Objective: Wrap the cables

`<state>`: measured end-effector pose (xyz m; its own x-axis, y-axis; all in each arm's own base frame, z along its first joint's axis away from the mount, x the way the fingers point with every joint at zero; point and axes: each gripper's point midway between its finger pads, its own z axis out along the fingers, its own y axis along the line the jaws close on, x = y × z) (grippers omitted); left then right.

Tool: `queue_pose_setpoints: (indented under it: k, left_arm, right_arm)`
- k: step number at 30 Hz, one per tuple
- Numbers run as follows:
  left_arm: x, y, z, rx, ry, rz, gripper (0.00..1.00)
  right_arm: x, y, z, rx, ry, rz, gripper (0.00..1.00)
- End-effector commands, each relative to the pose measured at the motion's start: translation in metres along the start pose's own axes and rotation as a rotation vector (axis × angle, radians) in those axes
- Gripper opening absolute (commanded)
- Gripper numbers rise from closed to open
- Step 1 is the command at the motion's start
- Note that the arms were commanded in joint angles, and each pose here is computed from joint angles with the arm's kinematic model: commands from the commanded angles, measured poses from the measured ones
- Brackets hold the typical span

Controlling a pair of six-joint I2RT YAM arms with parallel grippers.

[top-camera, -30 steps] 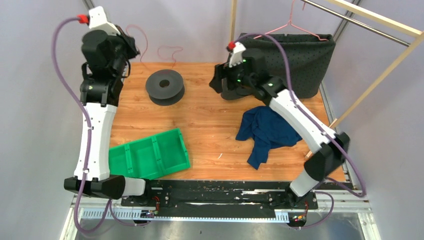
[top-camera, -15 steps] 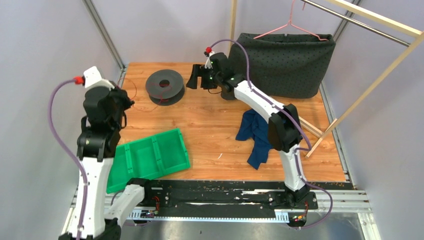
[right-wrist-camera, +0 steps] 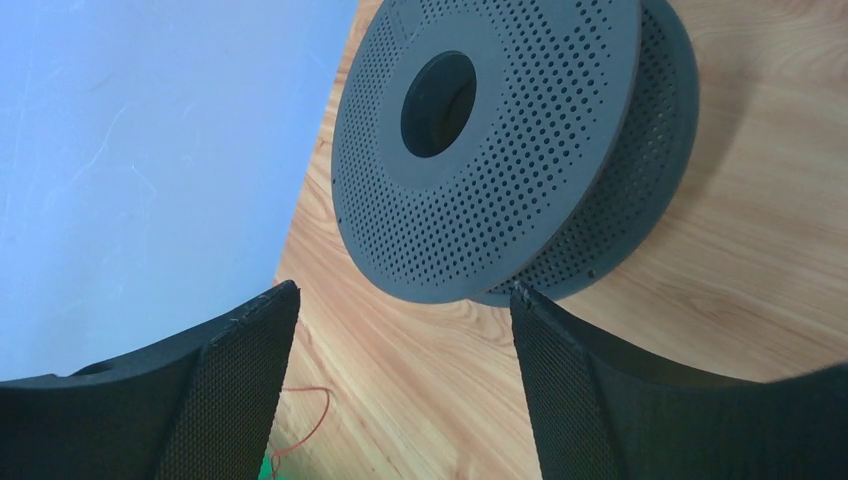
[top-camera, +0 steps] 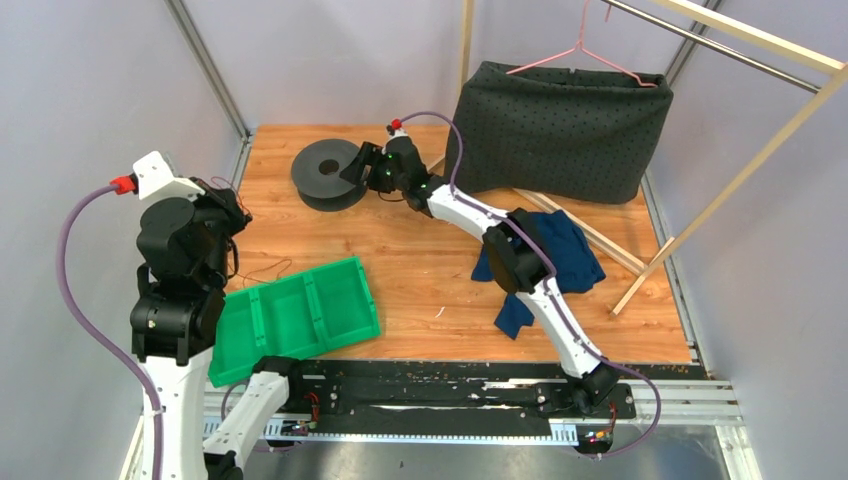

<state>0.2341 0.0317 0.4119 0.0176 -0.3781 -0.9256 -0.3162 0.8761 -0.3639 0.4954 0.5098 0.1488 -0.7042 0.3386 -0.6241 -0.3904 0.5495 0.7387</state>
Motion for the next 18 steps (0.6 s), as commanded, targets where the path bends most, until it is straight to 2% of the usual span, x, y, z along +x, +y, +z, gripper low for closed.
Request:
queue_pose_setpoints:
  k: [1, 11, 18]
  left_arm:
    - [0.005, 0.001, -0.005, -0.002, 0.042, 0.025, 0.0]
    - [0.014, 0.001, 0.001, -0.003, 0.076, 0.041, 0.0]
    - [0.014, 0.002, 0.002, -0.015, 0.08, 0.054, 0.0]
  right_arm:
    - [-0.016, 0.004, 0.015, 0.009, -0.094, 0.069, 0.81]
    - [0.006, -0.023, 0.032, 0.055, -0.075, 0.133, 0.87]
    - [0.008, -0.027, 0.047, 0.03, -0.088, 0.166, 0.87]
